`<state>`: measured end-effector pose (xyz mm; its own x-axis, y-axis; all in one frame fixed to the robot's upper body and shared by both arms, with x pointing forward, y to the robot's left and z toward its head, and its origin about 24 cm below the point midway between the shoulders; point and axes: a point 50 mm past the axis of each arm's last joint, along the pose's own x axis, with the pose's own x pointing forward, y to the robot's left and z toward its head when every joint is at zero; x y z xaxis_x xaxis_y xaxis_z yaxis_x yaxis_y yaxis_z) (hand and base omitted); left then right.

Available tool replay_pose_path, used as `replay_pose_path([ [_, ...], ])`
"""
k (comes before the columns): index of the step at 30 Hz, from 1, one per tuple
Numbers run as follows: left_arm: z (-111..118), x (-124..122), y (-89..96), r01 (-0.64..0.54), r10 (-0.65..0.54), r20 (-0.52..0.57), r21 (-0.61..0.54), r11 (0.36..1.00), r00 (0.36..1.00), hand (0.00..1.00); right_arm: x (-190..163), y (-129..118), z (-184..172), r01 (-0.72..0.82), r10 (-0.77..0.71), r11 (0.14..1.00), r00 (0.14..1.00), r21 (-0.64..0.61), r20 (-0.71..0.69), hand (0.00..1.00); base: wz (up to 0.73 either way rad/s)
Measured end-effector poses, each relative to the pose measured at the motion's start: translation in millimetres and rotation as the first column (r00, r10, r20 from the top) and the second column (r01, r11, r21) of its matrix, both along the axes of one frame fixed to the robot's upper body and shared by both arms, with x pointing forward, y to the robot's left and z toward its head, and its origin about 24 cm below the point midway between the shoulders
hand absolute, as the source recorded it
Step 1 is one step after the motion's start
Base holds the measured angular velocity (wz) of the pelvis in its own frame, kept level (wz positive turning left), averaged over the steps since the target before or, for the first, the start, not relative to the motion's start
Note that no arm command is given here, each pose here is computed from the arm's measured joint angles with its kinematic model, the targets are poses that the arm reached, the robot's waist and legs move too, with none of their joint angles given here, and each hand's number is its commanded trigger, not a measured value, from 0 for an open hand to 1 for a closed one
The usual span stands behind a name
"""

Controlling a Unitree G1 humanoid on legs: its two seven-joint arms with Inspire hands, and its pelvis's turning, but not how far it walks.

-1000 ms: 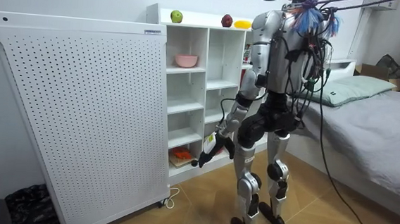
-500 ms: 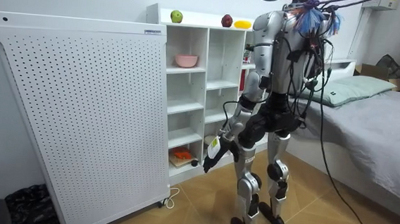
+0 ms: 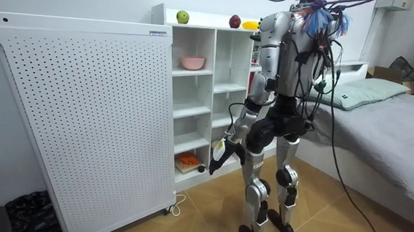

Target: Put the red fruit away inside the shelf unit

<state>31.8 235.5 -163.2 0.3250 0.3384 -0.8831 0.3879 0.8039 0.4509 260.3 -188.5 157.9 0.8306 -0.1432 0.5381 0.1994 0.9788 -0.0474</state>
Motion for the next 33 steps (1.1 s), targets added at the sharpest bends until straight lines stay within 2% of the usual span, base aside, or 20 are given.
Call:
replay_pose_path([
  [9, -2, -8, 0.0, -0.001, 0.0, -0.059, -0.022, 1.0, 0.998, 0.0, 11, -2, 29, -0.025, 0.021, 0.999, 0.995, 0.039, 0.098, 0.0, 0.02],
  [18, -1, -4, -0.2, 0.007, -0.009, -0.055, -0.031, 1.0, 0.998, 0.0, 24, -10, 22, -0.03, 0.028, 0.997, 0.999, 0.077, 0.028, 0.0, 0.05],
  [26, -1, 1, 1.2, 0.006, -0.01, -0.073, -0.052, 0.999, 0.997, 0.0, 45, -11, 23, -0.045, 0.047, 0.997, 0.998, 0.061, -0.031, 0.0, 0.07],
  [33, -1, 0, 1.9, 0.0, -0.005, -0.09, -0.051, 0.999, 0.996, 0.0, 46, -12, 25, -0.06, 0.062, 0.997, 0.997, 0.041, -0.036, 0.0, 0.06],
])
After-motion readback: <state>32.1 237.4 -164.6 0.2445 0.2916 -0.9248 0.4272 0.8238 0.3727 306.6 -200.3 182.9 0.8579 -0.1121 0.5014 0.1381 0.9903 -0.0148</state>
